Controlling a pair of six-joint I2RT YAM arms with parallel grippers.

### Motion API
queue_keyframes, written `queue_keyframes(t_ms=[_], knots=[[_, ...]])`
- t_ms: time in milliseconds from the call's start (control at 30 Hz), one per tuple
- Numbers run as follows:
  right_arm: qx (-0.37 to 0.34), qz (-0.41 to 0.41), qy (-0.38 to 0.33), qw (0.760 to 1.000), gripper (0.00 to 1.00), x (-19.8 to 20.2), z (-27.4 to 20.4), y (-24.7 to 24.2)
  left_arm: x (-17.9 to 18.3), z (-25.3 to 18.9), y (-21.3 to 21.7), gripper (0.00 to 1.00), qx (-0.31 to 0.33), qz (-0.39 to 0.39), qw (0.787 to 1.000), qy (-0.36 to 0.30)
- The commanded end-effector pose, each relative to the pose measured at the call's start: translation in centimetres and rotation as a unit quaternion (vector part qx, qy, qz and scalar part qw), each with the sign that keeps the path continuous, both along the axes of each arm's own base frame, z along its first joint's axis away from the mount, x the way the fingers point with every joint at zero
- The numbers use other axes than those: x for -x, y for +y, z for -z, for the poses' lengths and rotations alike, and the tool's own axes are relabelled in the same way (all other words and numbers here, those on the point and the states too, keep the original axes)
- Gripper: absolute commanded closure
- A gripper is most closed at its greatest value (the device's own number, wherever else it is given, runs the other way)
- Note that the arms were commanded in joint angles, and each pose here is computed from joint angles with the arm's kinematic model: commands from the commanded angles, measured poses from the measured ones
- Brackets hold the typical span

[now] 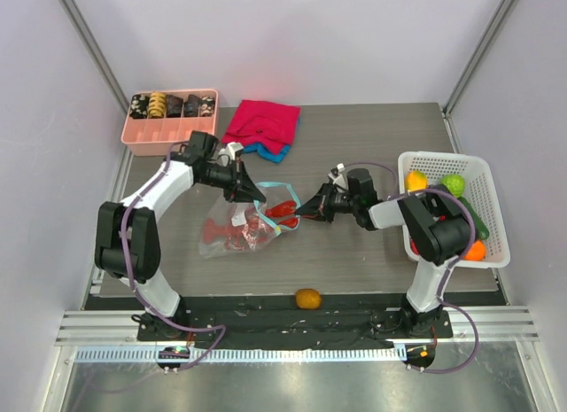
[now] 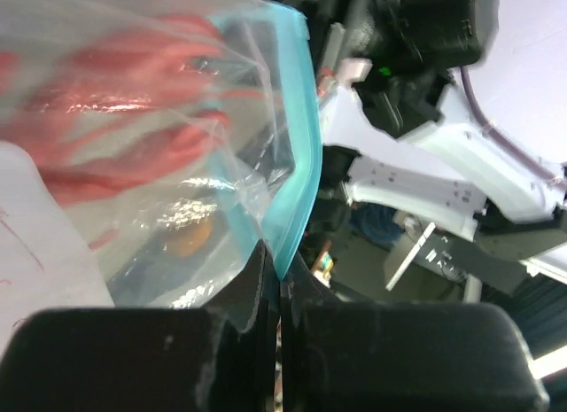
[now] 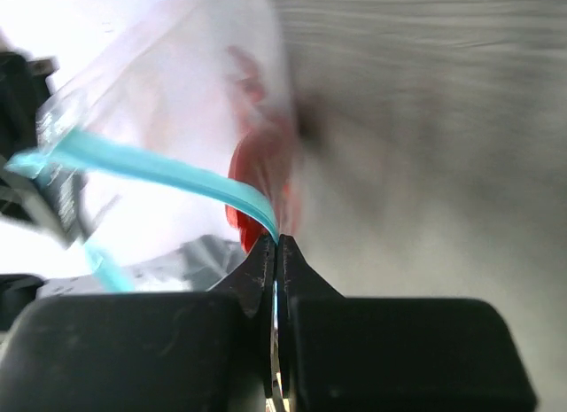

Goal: Place the food in the zip-top bag and seal the zipper
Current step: Adjust the zipper food storage bag at the center of the board.

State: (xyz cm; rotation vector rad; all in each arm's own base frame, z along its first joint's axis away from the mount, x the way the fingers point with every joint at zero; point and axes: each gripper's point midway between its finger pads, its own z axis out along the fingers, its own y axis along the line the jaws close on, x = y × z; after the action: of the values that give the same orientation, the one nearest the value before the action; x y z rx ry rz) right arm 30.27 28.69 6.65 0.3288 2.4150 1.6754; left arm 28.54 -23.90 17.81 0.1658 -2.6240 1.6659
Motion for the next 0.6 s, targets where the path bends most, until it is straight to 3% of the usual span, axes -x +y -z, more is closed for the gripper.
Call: queue_keyframes(t_ms=[0, 33, 333, 567], knots=[[-0.050, -0.006, -0.045, 0.998, 0.99, 0.6, -8.4, -0.1, 0.0, -3.3, 3.0, 1.00, -0.076, 0.007, 0.994, -0.078], [-0.054, -0.005, -0.045, 0.998, 0.99, 0.9, -9.5, -0.2, -1.0, -3.8, 3.8, 1.00, -0.119, 0.009, 0.984, -0.132], [-0.053, -0.056, -0.123, 0.989, 0.99, 2.1, -17.1, 0.0, -0.1, -7.7, 9.0, 1.00, -0.294, 0.002, 0.924, -0.246], [-0.117, -0.094, -0.109, 0.983, 0.99, 3.0, -23.3, 1.4, 4.7, -12.7, 8.4, 1.00, -0.261, 0.068, 0.917, -0.293]])
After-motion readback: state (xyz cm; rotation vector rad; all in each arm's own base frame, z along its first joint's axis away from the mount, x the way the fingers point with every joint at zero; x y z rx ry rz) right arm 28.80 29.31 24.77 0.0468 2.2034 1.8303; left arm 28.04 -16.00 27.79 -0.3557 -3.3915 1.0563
